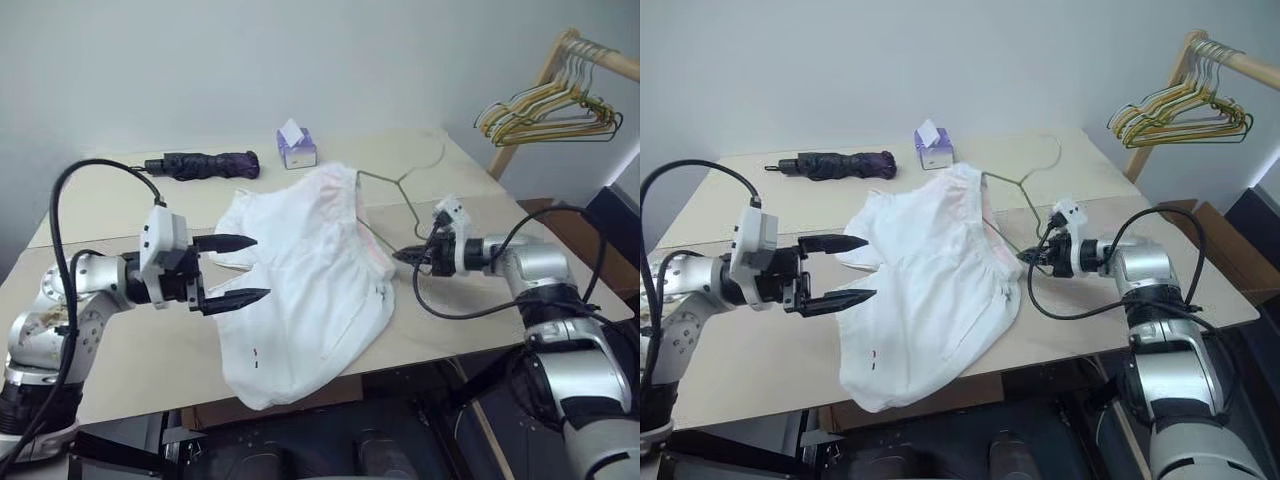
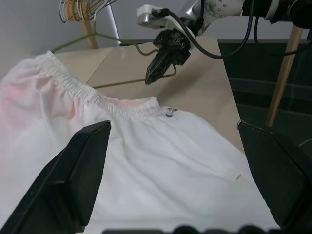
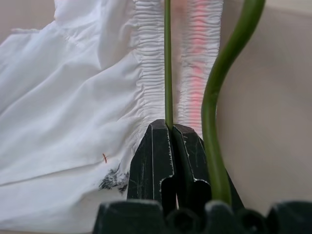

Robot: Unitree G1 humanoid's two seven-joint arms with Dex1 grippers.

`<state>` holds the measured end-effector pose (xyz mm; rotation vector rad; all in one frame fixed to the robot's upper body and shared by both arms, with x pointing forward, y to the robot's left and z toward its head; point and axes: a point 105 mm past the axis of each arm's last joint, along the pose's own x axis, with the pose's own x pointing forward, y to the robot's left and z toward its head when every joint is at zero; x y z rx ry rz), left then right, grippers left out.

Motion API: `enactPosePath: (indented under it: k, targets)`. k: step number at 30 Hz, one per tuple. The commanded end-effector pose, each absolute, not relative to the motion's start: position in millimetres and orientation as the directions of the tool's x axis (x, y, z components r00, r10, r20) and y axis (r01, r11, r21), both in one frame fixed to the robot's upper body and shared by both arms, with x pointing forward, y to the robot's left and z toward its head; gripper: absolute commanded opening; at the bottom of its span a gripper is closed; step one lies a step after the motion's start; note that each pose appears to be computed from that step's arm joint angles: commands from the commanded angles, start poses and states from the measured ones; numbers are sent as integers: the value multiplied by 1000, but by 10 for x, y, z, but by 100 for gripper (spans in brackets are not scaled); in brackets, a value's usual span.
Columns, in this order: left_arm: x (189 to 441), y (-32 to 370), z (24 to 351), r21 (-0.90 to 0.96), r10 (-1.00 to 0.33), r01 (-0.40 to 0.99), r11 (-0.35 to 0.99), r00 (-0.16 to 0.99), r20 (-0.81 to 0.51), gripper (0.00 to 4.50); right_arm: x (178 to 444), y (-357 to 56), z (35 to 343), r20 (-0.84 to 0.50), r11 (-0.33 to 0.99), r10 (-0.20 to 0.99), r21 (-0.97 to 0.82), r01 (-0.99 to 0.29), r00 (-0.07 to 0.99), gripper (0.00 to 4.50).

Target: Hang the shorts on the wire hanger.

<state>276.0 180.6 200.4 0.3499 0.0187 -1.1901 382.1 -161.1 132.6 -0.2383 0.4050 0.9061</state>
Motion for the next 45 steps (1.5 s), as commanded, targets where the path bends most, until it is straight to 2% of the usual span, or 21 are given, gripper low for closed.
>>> enactPosePath:
  k: [1,5,12,20,26,30,41,45]
  targets:
    - [2881,1994,2262,374,-878,861,345,436,-195,449,3714,-1376,1721,-355,481,737,-320,-816,574,0]
    - [3008,2093,2469,451,-867,825,340,461,-190,449,3508,-1157,1776,-358,356,766,-455,-816,534,0]
    - [3036,2183,2634,497,-860,857,134,350,-372,449,3249,-952,1719,-442,165,781,-537,-828,442,0]
    - [3208,2060,2263,470,-808,882,-44,246,-536,449,3163,-861,1830,-456,91,809,-525,-846,371,0]
    - [3476,1899,2056,472,-796,879,-62,242,-555,449,3108,-834,1875,-462,57,824,-506,-860,327,0]
    - [3520,1800,1959,459,-806,883,-92,204,-555,362,3088,-831,1888,-469,48,827,-492,-869,311,0]
    - [3491,1777,1888,444,-828,891,-95,177,-533,7,3054,-848,1903,-482,47,826,-460,-887,294,0]
    - [3478,1774,1896,433,-839,898,-75,177,-514,3,3036,-863,1892,-494,29,822,-459,-888,282,0]
